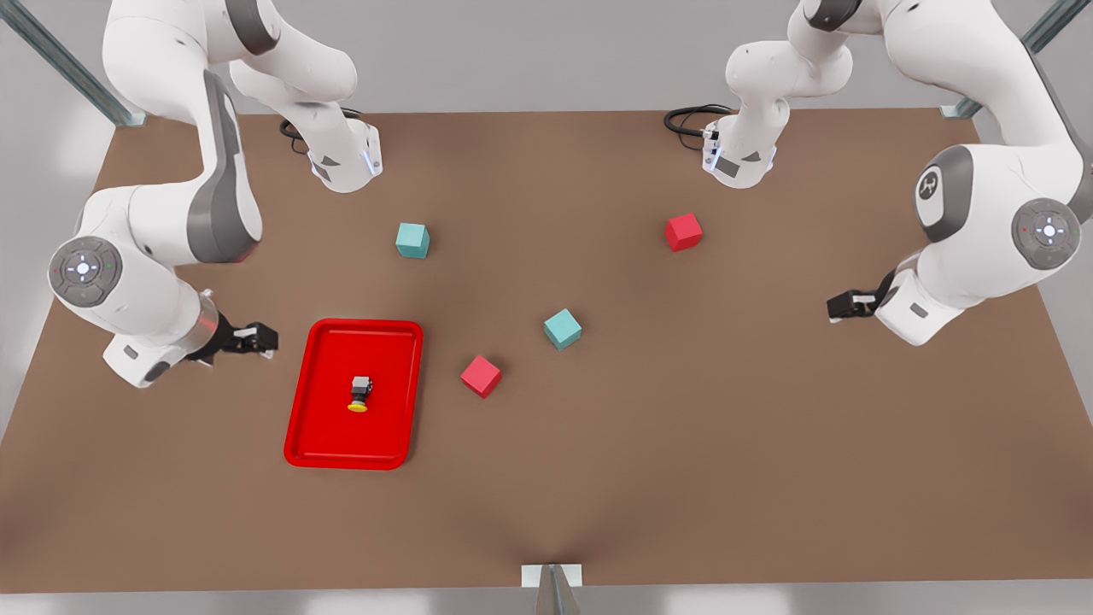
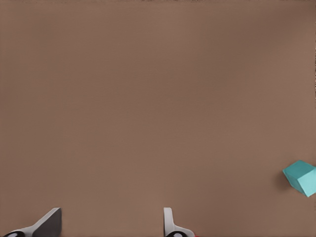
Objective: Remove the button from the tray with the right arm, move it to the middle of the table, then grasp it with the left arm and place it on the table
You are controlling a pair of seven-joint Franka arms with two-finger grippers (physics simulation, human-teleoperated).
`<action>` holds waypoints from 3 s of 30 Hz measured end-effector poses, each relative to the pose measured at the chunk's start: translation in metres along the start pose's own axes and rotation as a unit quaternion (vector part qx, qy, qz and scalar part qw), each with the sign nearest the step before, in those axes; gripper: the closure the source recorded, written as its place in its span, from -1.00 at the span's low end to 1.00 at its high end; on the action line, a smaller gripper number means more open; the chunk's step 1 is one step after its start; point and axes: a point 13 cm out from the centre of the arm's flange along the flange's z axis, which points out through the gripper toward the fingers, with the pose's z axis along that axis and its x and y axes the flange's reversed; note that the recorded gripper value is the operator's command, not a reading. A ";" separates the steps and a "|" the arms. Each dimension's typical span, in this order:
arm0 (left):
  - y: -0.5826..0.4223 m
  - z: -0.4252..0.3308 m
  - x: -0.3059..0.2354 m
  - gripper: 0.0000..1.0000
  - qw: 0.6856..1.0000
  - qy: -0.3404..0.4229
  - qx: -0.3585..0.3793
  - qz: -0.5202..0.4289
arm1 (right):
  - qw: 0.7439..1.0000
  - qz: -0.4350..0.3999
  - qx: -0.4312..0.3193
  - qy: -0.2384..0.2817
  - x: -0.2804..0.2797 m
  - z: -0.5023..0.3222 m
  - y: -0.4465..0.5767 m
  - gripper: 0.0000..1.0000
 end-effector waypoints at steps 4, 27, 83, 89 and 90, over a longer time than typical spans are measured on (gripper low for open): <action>-0.006 -0.003 -0.004 -1.00 1.000 -0.010 -0.002 0.011 | 1.000 0.023 0.000 0.010 0.005 0.007 -0.029 -1.00; -0.019 0.006 0.020 -1.00 0.999 0.032 -0.027 0.034 | 0.991 0.082 -0.063 0.087 -0.037 0.182 0.109 -1.00; -0.053 0.024 -0.001 -1.00 0.999 -0.005 -0.028 0.044 | 0.995 0.084 -0.052 0.022 0.013 0.371 0.094 -0.89; -0.054 0.025 -0.001 -1.00 0.999 -0.004 -0.028 0.044 | 0.995 0.081 -0.050 0.019 0.013 0.378 0.094 -0.42; -0.054 0.024 -0.001 -1.00 0.999 -0.004 -0.028 0.044 | 0.995 0.080 -0.050 0.018 0.013 0.378 0.094 -0.22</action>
